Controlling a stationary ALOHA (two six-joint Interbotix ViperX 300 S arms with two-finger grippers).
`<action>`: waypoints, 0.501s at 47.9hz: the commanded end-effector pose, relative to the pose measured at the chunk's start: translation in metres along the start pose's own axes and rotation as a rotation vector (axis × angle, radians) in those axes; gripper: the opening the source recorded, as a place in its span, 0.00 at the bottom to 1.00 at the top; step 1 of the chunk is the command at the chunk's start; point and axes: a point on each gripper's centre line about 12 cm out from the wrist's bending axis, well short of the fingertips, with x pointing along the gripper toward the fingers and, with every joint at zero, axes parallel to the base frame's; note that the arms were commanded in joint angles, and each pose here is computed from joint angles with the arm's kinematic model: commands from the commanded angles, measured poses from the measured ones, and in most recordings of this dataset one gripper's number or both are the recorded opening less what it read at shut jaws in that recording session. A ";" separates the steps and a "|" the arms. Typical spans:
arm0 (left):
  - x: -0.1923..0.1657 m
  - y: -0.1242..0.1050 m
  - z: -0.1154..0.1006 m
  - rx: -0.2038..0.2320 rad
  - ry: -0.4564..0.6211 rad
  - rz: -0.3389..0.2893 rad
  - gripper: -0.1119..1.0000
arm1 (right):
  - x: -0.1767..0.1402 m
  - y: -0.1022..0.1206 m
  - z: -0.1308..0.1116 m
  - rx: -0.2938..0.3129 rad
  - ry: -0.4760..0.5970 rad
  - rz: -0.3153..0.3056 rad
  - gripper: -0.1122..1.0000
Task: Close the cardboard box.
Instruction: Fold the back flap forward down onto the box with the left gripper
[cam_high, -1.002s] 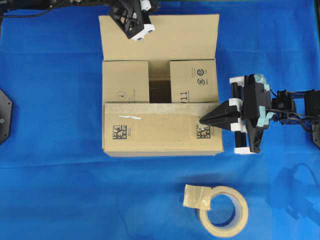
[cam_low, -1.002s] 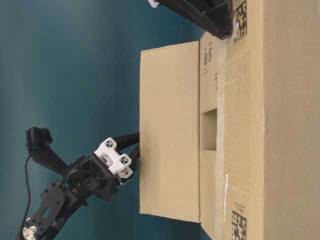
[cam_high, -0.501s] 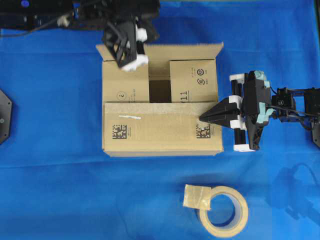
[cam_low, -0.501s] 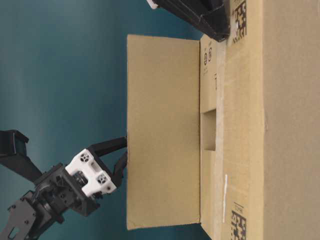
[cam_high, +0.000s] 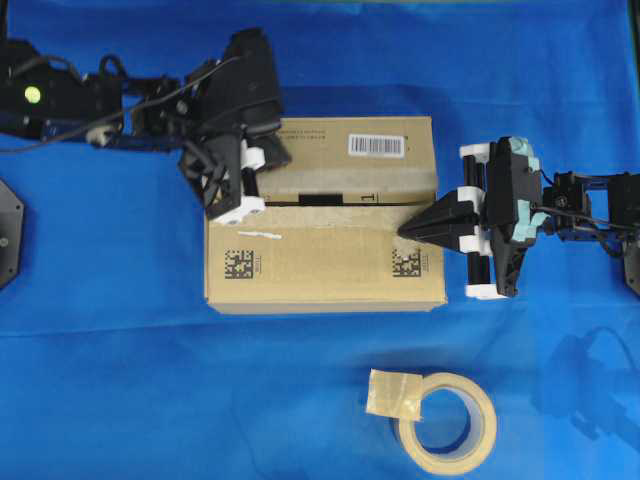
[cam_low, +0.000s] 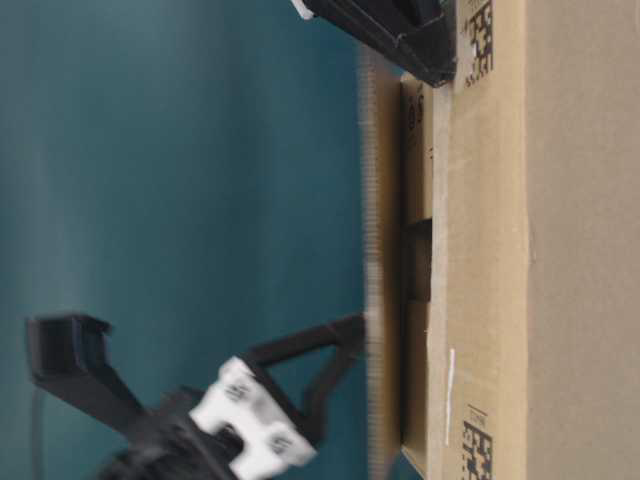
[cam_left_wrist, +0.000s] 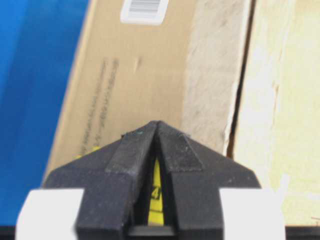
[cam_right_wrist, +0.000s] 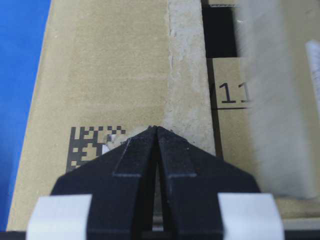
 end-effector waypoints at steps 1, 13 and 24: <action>-0.003 -0.004 -0.005 -0.012 -0.053 -0.013 0.10 | -0.001 -0.002 0.012 0.003 -0.045 -0.004 0.10; -0.002 -0.007 -0.030 -0.079 -0.080 -0.026 0.10 | -0.002 -0.013 0.014 0.019 -0.058 -0.037 0.10; -0.006 -0.008 -0.032 -0.080 -0.111 -0.033 0.10 | -0.002 -0.023 0.011 0.032 -0.052 -0.067 0.10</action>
